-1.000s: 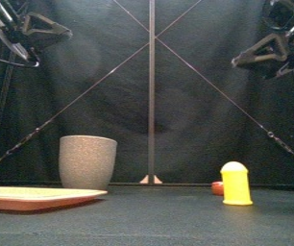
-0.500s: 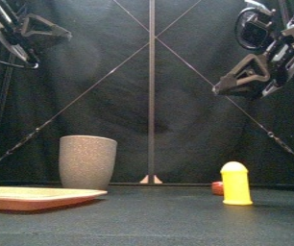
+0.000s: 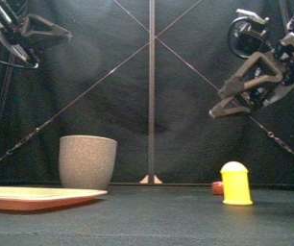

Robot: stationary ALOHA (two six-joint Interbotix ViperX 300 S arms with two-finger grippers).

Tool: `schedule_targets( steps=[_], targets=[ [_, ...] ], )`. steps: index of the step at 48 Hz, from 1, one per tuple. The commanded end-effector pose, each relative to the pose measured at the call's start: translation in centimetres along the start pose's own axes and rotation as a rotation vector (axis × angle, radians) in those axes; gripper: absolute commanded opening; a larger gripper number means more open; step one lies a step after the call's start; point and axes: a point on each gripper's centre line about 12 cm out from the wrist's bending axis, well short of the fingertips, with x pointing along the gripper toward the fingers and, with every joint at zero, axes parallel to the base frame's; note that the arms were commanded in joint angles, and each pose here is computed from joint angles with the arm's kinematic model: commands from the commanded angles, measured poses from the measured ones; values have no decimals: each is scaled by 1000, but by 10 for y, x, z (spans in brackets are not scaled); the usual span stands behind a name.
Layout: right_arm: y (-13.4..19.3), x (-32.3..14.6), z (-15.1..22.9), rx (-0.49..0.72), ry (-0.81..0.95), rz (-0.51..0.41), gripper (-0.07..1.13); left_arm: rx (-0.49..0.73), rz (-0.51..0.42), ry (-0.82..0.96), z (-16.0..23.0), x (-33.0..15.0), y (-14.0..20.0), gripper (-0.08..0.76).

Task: Pick the yellow can then place it in the grey bowl
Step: Pick the yellow can

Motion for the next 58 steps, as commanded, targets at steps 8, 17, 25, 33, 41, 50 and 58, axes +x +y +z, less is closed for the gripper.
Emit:
schedule_targets(
  steps=[8, 17, 25, 33, 41, 50, 58],
  targets=[
    [8, 31, -23, -15, 187, 11, 988, 2, 14, -37, 10, 2, 3, -24],
    [16, 56, -41, -26, 282, 19, 986, 3, 20, -41, 11, 2, 4, -24],
    [15, 63, -55, -8, 336, 0, 986, 1, 20, -42, 10, 2, 4, -26],
    [13, 63, -59, -2, 349, -6, 979, 1, 20, -40, 9, 2, 4, -24],
    [12, 62, -61, 3, 355, -11, 950, 1, 21, -38, 9, 2, 4, -24],
    [11, 62, -63, 4, 361, -14, 763, 0, 22, -40, 9, 2, 4, -24],
    [12, 63, -62, 5, 358, -14, 633, 1, 21, -38, 9, 2, 4, -24]
  ],
)
